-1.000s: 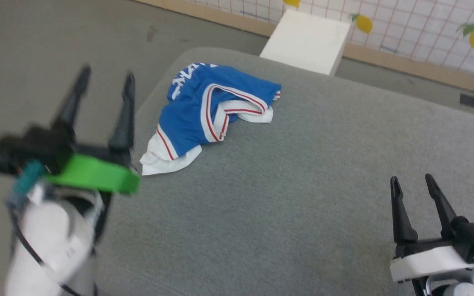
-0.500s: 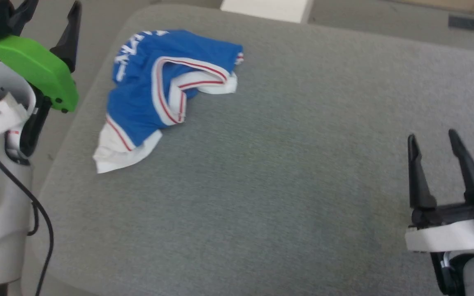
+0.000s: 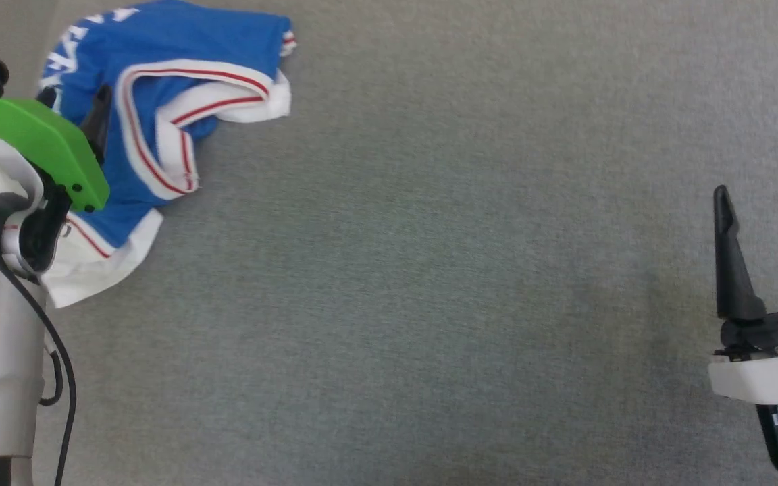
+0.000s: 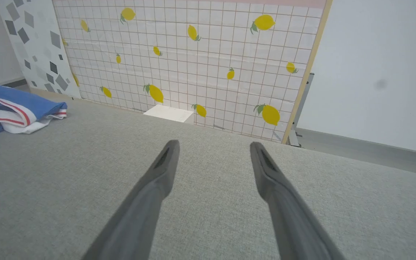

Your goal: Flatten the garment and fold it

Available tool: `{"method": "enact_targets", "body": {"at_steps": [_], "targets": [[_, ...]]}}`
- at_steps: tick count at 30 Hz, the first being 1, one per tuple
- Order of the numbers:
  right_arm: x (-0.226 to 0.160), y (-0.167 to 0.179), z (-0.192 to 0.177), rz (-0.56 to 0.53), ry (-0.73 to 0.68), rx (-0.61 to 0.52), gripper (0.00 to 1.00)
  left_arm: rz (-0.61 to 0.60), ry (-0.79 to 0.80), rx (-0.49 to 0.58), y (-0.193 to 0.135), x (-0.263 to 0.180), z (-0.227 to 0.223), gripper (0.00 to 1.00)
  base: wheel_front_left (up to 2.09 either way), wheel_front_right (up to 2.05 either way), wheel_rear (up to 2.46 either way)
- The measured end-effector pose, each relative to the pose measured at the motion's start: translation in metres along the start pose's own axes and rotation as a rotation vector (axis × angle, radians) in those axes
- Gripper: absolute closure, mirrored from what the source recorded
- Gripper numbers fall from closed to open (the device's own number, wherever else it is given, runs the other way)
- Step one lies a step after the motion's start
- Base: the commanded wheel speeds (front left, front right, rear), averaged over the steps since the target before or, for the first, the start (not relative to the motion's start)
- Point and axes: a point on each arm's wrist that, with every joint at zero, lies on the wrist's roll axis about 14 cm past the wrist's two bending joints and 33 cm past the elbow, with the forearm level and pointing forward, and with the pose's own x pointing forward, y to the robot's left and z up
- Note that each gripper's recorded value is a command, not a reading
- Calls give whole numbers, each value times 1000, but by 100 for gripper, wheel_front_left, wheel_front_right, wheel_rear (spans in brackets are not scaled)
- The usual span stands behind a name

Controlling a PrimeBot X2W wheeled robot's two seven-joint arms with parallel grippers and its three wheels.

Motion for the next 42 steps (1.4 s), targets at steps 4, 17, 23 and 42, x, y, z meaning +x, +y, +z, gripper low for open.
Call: {"method": "enact_targets", "body": {"at_steps": [4,17,23,42], "targets": [[-2,-11,-16,-16,45,-8,0,32,171,13,-2,29,-47,100,0,0,0],[-6,-13,-20,-29,59,14,0,20,151,50,-4,44,-42,100,0,0,0],[-13,-1,-2,-33,3,60,0,-44,-104,86,-18,23,50,100,0,0,0],[-56,4,69,-97,-177,109,0,-393,-752,145,-143,-167,266,100,0,0,0]]}}
